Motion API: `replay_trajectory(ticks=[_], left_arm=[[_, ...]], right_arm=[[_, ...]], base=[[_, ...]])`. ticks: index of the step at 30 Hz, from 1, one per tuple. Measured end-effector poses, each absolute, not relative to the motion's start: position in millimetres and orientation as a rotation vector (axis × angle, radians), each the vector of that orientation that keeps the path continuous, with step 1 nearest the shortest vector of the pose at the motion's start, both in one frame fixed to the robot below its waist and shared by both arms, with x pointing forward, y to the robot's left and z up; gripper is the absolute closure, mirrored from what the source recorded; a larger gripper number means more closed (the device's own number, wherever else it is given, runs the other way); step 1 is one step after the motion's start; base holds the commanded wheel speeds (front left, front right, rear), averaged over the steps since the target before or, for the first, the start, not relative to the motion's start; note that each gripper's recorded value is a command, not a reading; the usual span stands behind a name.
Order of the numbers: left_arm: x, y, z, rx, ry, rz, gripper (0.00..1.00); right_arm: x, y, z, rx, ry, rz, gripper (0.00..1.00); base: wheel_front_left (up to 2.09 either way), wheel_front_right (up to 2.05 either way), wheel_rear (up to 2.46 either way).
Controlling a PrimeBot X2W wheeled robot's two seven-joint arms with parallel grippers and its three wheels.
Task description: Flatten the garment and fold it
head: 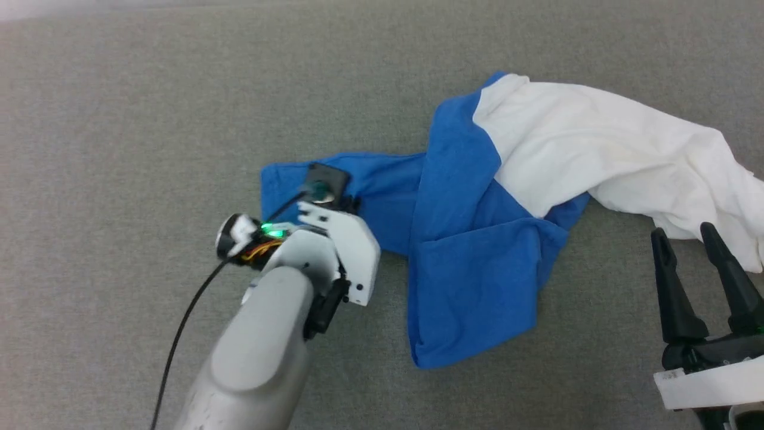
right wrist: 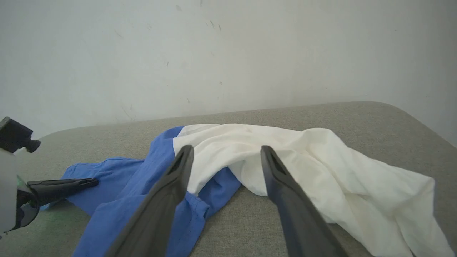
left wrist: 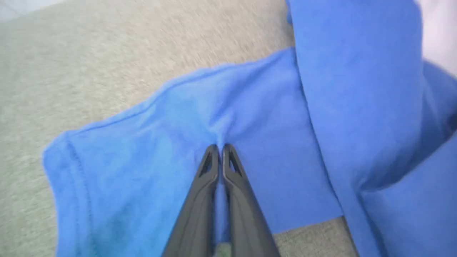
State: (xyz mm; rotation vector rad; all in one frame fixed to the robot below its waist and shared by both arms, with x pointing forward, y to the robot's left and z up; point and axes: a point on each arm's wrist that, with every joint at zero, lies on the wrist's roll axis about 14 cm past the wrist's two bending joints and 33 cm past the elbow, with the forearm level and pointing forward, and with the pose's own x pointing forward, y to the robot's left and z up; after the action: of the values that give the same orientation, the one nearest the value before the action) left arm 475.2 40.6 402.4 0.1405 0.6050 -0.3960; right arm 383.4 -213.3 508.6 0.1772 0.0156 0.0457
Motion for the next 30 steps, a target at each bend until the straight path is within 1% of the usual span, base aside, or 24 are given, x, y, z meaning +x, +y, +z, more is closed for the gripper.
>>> replay_trajectory(ticks=[3,6,9,11,13,14,15,16,17,19,21,23,26,28,30], left_arm=[[476.9,52.1,434.6,-0.047,0.484,-0.320,1.00],[471.3,71.2,468.9,-0.163,0.373,-0.238,1.00],[455.7,126.6,488.2,-0.187,0.296,-0.075,1.00],[434.2,171.9,488.4,-0.175,0.292,0.056,1.00],[407.1,201.7,481.5,-0.160,0.316,0.146,1.00],[393.4,209.4,474.9,-0.155,0.340,0.168,0.94],[381.5,213.4,468.8,-0.162,0.360,0.186,0.62],[371.6,214.0,462.7,-0.174,0.378,0.195,0.20],[363.8,212.5,457.7,-0.191,0.388,0.203,0.00],[357.3,206.6,455.1,-0.222,0.372,0.208,0.00],[358.6,202.2,462.3,-0.252,0.305,0.215,0.00],[364.4,199.4,482.6,-0.263,0.171,0.219,0.00],[373.9,204.0,536.0,-0.261,-0.132,0.239,0.00],[376.7,206.3,555.4,-0.231,-0.223,0.248,0.00],[378.0,207.0,567.3,-0.203,-0.265,0.257,0.00]], right_arm=[[382.5,-207.8,514.4,0.189,-0.004,0.056,0.00],[380.9,-201.7,519.3,0.191,-0.018,0.068,0.00],[380.1,-194.5,521.1,0.197,-0.023,0.085,0.00],[379.7,-189.7,521.2,0.205,-0.022,0.097,0.00],[380.3,-185.0,522.1,0.209,-0.021,0.110,0.00],[380.5,-183.2,522.0,0.209,-0.020,0.114,0.00],[380.6,-181.8,521.7,0.208,-0.019,0.118,0.00],[380.8,-180.2,521.0,0.210,-0.017,0.122,0.00],[381.1,-178.1,520.2,0.212,-0.014,0.128,0.00],[381.9,-173.4,518.5,0.215,-0.007,0.142,0.00],[382.8,-167.6,517.8,0.219,-0.004,0.160,0.00],[383.3,-163.2,516.7,0.221,0.004,0.174,0.00],[384.4,-160.4,516.3,0.210,0.010,0.190,0.00],[385.3,-157.6,513.8,0.182,0.027,0.213,0.00],[385.5,-146.8,509.1,0.165,0.059,0.265,0.00]], base=[[0.00,0.00,0.00],[0.00,0.00,0.00],[0.00,0.00,0.00],[0.00,0.00,0.00],[0.00,0.00,0.00],[0.00,0.00,0.00],[0.00,0.00,0.00],[0.00,0.00,0.00],[0.00,0.00,0.00],[0.00,0.00,0.00],[0.00,0.00,0.00],[0.00,0.00,0.00],[0.00,0.00,0.00],[0.00,0.00,0.00],[0.00,0.00,0.00]])
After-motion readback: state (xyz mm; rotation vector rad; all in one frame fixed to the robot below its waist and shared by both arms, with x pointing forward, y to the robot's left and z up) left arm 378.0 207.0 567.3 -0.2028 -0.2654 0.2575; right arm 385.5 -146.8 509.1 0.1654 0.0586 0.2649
